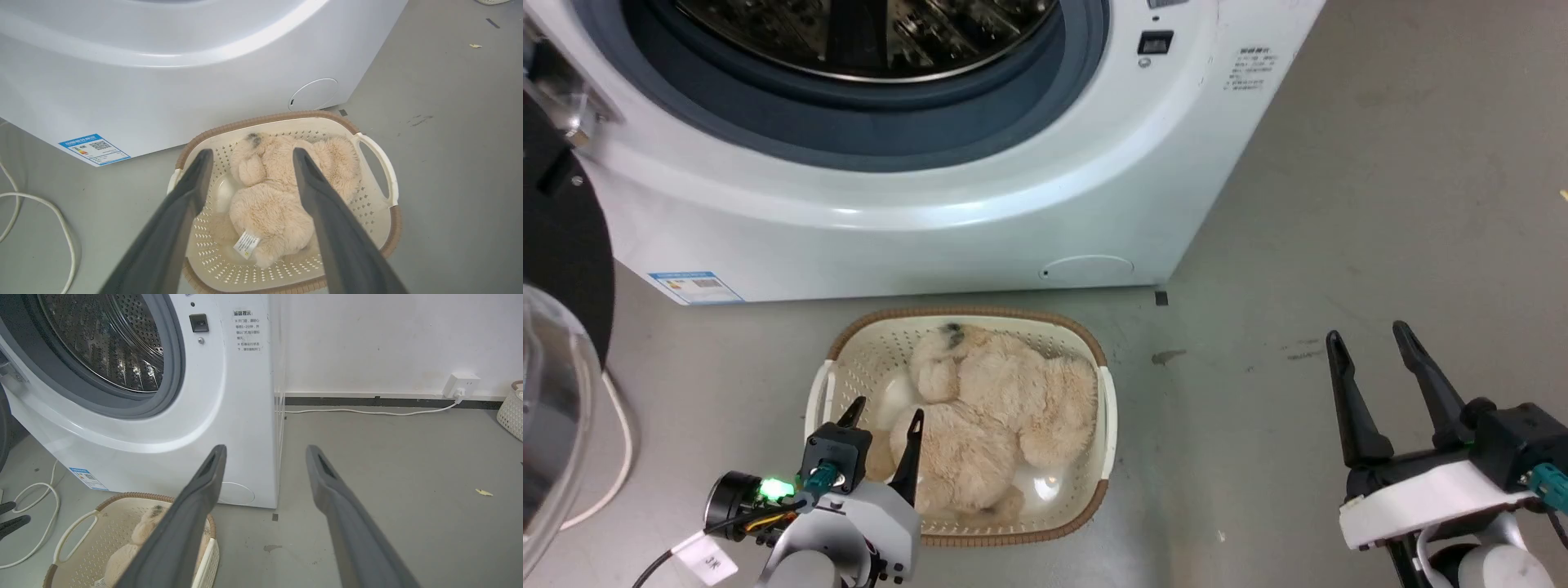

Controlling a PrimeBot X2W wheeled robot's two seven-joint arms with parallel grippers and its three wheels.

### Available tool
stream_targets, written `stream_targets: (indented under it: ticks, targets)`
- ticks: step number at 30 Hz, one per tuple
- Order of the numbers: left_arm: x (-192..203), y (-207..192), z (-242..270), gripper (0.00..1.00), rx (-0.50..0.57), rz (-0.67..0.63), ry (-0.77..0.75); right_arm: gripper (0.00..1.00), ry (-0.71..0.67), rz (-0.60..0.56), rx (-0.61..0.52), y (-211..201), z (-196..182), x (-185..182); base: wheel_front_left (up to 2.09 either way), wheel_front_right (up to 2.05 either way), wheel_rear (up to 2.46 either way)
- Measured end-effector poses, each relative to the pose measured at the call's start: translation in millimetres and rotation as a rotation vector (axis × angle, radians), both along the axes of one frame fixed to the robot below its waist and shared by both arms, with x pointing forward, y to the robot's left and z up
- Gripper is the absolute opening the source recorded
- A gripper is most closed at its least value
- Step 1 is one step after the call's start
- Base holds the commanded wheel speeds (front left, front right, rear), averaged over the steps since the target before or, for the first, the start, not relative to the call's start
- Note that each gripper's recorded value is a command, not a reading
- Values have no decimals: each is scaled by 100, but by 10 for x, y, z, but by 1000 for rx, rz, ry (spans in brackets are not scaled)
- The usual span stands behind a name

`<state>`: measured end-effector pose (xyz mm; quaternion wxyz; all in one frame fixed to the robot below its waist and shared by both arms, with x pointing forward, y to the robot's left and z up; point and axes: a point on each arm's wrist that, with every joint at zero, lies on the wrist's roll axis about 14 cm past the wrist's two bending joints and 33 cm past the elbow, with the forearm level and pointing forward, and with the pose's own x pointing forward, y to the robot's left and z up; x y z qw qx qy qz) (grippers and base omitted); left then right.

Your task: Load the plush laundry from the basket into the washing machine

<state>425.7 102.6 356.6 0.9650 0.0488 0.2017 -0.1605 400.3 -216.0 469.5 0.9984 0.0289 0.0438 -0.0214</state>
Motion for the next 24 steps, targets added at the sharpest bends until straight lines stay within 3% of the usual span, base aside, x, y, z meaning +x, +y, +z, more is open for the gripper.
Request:
stream_targets:
  ticks: [24]
  targets:
    - [96,-191,-1137,100,85,-177,268,100,84,-90,5,-295,-450,132,0,0,0]
